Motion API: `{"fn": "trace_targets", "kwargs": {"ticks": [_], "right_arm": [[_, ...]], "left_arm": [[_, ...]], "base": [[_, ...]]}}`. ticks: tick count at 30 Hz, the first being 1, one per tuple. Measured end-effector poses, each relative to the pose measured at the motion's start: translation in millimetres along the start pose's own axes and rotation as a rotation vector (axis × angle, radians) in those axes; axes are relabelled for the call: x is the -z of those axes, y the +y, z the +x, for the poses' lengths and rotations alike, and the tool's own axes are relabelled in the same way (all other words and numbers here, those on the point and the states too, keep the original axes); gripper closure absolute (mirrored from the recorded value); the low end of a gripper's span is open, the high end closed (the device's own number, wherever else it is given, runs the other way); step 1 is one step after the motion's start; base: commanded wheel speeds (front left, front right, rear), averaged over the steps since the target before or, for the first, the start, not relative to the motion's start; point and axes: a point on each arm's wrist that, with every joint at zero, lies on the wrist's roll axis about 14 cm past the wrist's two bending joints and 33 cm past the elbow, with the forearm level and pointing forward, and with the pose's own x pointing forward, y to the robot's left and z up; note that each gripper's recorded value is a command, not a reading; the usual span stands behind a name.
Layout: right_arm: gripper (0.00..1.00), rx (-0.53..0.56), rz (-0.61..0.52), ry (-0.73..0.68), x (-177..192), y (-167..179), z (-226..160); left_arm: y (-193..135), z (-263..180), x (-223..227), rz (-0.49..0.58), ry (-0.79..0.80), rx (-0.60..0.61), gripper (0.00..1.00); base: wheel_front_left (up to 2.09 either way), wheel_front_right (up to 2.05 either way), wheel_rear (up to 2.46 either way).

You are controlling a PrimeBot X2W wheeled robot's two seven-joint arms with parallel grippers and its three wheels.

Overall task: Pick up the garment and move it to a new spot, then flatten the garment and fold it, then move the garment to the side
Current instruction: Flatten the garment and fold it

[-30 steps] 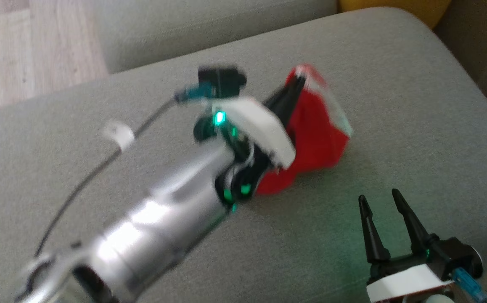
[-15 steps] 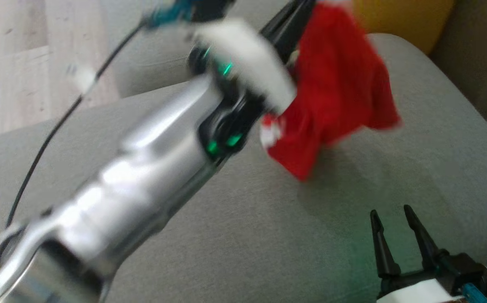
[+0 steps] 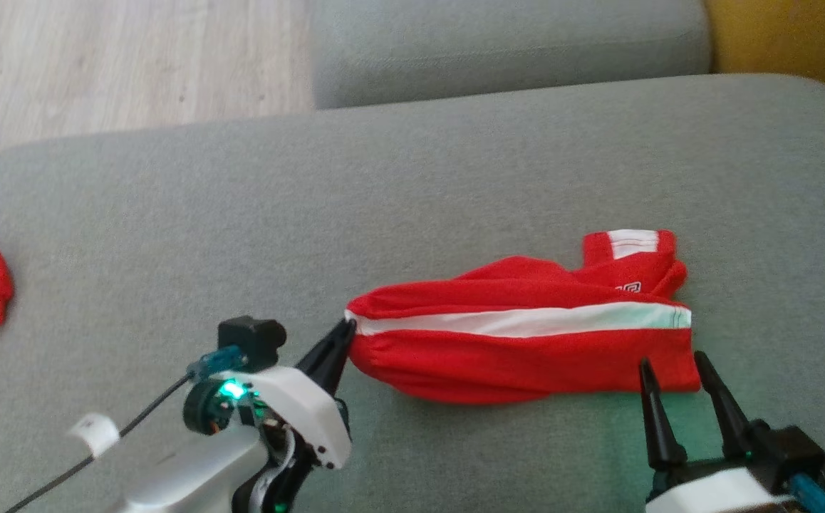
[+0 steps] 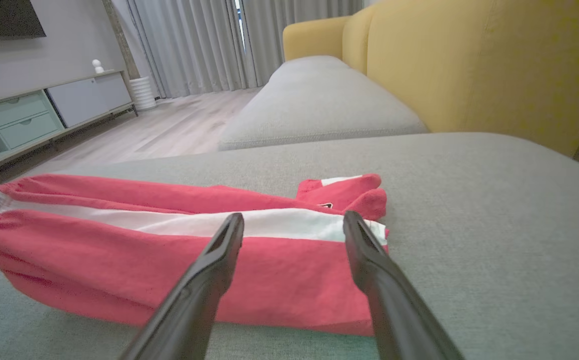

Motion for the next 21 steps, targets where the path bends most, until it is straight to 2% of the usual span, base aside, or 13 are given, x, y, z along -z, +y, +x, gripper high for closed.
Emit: {"fn": "trace_targets", "kwargs": {"ticks": [4, 7, 11, 20, 21], "right_arm": [[0.0, 0.001, 0.028, 0.068, 20.4, -3.0, 18.1], [0.0, -0.009, 0.013, 0.1, 28.5, -7.5, 40.7], [0.0, -0.02, 0.014, 0.153, 44.2, -5.3, 48.2], [0.0, -0.015, 0.019, 0.19, 54.8, -7.3, 56.7], [0.13, -0.016, 0.016, 0.194, 55.7, -7.0, 57.4]], "left_arm": [[25.4, -6.2, -4.9, 0.047, -0.074, -0.075, 1.0], [40.8, -10.4, -1.2, 0.028, -0.094, -0.124, 1.0], [53.9, -15.3, 3.3, 0.009, -0.103, -0.172, 1.0], [57.3, -13.4, 6.7, -0.003, -0.109, -0.195, 1.0], [57.7, -13.2, 7.2, -0.004, -0.108, -0.197, 1.0]], "base": [[0.0, 0.0, 0.0], [0.0, 0.0, 0.0], [0.0, 0.0, 0.0], [0.0, 0.0, 0.0], [0.0, 0.0, 0.0]]}}
